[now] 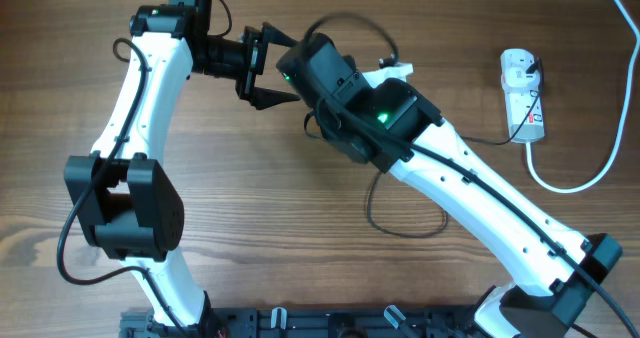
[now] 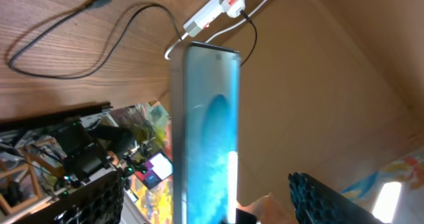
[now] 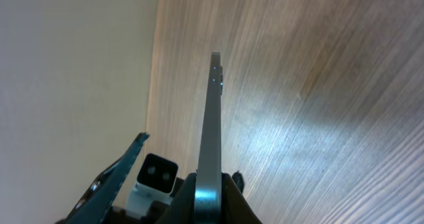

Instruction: Plug charger to phone and switch on socket

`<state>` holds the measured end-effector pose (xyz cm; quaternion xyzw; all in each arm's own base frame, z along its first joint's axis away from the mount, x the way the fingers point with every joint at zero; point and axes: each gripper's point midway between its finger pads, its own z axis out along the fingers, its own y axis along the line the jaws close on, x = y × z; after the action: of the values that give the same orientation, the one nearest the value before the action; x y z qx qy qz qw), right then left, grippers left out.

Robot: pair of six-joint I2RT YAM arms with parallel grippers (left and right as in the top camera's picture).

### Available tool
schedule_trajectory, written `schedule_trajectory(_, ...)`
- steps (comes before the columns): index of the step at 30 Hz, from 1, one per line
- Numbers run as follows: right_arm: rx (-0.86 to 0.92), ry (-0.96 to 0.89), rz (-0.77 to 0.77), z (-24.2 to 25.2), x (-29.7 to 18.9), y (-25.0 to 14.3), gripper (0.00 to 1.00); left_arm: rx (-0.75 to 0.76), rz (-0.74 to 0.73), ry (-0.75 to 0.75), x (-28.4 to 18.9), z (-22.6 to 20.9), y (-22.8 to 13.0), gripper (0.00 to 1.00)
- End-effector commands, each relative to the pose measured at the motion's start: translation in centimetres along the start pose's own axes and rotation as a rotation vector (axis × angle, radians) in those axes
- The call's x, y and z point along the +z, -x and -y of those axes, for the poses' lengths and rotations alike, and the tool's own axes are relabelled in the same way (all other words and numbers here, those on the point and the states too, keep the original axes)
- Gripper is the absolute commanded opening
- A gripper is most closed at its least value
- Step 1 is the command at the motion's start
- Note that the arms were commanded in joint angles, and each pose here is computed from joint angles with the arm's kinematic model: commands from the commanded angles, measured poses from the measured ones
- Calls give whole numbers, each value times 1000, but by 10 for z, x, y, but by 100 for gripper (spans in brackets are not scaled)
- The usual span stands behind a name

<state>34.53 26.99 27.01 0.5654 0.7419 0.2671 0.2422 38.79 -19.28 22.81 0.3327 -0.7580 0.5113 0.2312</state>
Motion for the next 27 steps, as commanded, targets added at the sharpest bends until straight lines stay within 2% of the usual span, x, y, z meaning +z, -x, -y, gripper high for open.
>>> schedule_trajectory(1, 111, 46, -25, -13, -13, 2, 4, -31, -64, -42, -3, 11, -21, 83)
schedule_trajectory(9, 122, 64, -52, -19, -13, -4, 4, -35, -133, -79, -4, 17, -33, 65)
schedule_trajectory(10, 123, 62, -66, -19, -13, -6, 4, -34, -134, -78, -4, 17, -33, 59)
schedule_trajectory(12, 124, 57, -85, -19, -14, -10, 5, -33, -136, -75, -3, 17, -34, 54)
schedule_trajectory(18, 127, 64, -87, -20, -14, -10, 5, -30, -142, -68, 1, 16, -36, 44)
schedule_trajectory(27, 135, 83, -97, -25, -15, -12, 5, -30, -142, -68, 1, 16, -36, 40)
